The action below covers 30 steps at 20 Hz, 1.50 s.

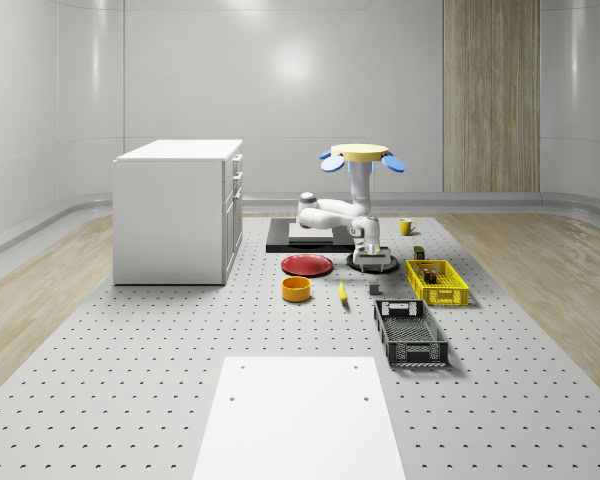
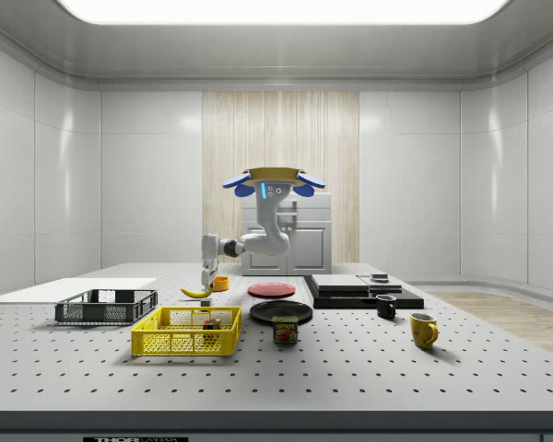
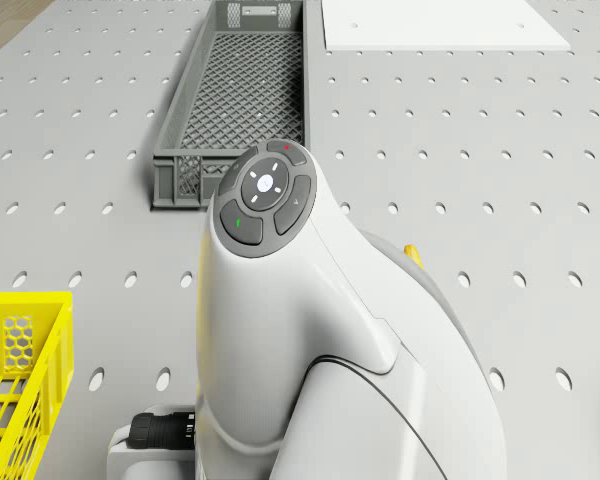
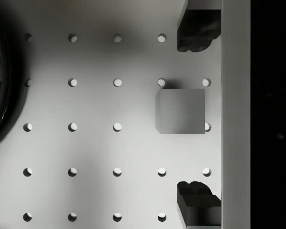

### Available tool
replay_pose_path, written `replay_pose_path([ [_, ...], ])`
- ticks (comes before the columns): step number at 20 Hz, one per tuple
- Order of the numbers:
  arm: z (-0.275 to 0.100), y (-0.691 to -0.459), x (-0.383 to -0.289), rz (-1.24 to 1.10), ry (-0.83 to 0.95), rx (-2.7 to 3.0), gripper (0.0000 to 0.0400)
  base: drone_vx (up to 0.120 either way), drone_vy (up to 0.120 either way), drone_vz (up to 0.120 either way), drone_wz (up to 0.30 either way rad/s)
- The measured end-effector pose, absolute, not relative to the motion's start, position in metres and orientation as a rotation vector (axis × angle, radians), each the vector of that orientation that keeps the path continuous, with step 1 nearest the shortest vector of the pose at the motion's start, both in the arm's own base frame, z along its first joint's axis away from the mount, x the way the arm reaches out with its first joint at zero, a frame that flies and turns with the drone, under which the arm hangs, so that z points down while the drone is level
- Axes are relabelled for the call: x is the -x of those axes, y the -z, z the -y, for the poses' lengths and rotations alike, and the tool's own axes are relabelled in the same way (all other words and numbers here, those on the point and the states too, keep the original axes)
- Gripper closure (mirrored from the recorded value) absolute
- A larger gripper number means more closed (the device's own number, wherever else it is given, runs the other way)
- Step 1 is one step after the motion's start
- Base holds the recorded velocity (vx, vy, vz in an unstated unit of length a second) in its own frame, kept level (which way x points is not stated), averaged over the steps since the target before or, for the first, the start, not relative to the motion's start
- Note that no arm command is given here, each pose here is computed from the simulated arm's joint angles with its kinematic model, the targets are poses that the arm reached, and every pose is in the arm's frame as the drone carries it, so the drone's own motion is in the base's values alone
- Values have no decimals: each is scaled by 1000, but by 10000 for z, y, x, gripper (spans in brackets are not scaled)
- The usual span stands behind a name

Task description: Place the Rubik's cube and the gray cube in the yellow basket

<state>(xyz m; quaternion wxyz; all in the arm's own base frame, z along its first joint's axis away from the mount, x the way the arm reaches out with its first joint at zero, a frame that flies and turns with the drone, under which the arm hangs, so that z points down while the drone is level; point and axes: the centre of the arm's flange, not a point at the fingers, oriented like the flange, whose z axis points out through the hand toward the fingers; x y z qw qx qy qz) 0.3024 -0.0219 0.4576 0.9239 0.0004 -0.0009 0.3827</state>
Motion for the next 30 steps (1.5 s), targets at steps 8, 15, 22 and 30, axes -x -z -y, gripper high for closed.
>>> replay_pose_path([
  [8, 219, -4576, -3024, 2, -785, -1, 0, 0, 30, -15, 0],
  [15, 219, -4576, -3024, 2, -786, -1, 0, 0, 0, -63, 0],
  [22, 213, -4688, -3024, 2, -786, -1, 0, 0, 0, -17, 0],
  [30, 169, -4760, -3110, 2, -786, -1, 0, 0, 0, 0, 0],
])
